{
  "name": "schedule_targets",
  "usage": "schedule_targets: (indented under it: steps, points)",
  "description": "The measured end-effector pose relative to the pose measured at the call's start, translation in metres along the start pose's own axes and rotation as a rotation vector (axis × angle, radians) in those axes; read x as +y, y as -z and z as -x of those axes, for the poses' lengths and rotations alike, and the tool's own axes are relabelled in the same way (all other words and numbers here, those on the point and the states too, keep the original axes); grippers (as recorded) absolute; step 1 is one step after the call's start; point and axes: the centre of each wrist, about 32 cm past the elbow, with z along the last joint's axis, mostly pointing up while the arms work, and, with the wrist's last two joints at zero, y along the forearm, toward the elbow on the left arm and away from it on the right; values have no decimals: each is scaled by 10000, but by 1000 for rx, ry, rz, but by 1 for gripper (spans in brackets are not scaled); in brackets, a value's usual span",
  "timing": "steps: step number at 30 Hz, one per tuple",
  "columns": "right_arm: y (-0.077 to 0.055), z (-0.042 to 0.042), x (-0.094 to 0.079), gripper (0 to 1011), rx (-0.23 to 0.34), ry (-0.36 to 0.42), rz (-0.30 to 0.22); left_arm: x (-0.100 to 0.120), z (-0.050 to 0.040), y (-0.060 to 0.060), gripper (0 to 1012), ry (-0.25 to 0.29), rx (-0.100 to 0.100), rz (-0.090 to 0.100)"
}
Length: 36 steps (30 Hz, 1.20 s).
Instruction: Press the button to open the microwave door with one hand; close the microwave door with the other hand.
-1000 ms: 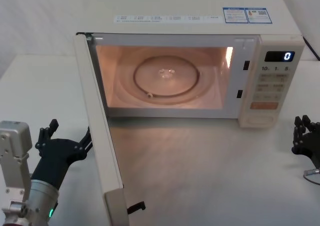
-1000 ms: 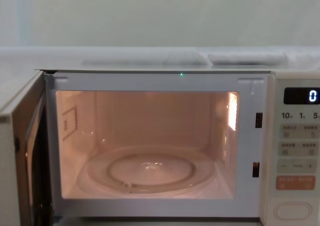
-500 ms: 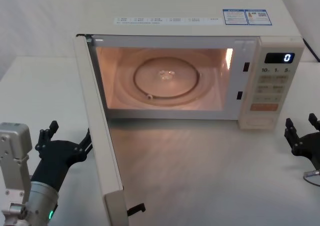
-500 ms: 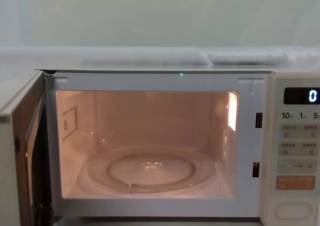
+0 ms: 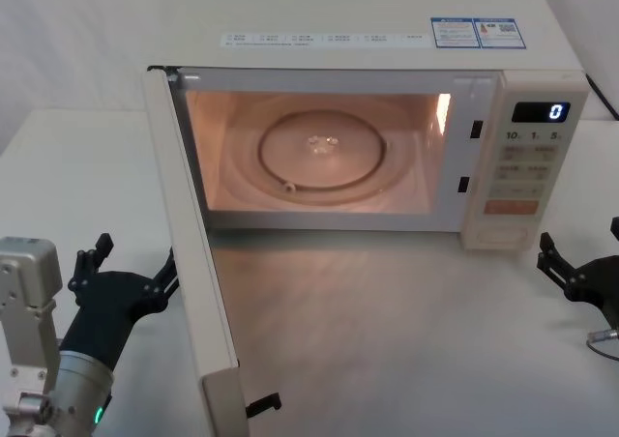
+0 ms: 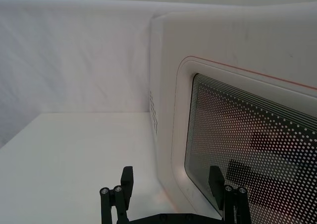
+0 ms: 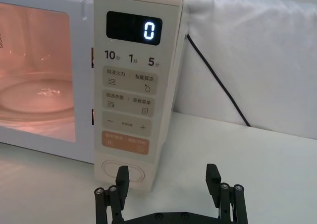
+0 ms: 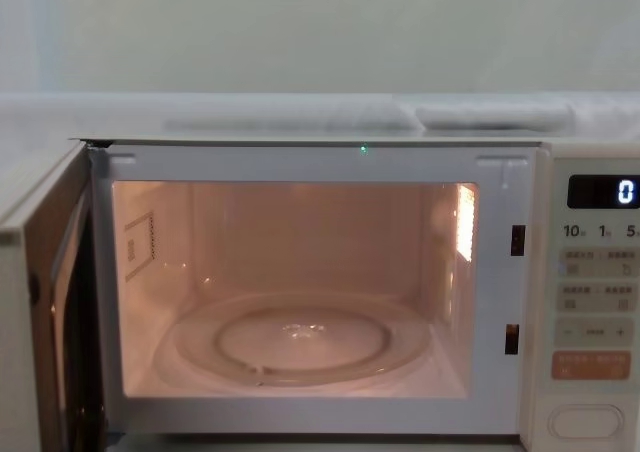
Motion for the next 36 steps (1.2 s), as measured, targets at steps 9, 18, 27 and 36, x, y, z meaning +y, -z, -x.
schedule_targets:
  steps: [9,18,27,36]
  points:
    - [0,0,0,1002,0,0,0,0,0,0,1001,0,0,0]
    - [0,0,0,1002,0,0,0,0,0,0,1001,0,0,0]
    - [0,0,0,1002,0,0,0,0,0,0,1001,0,0,0]
    - [0,0,0,1002,0,0,0,0,0,0,1001,0,0,0]
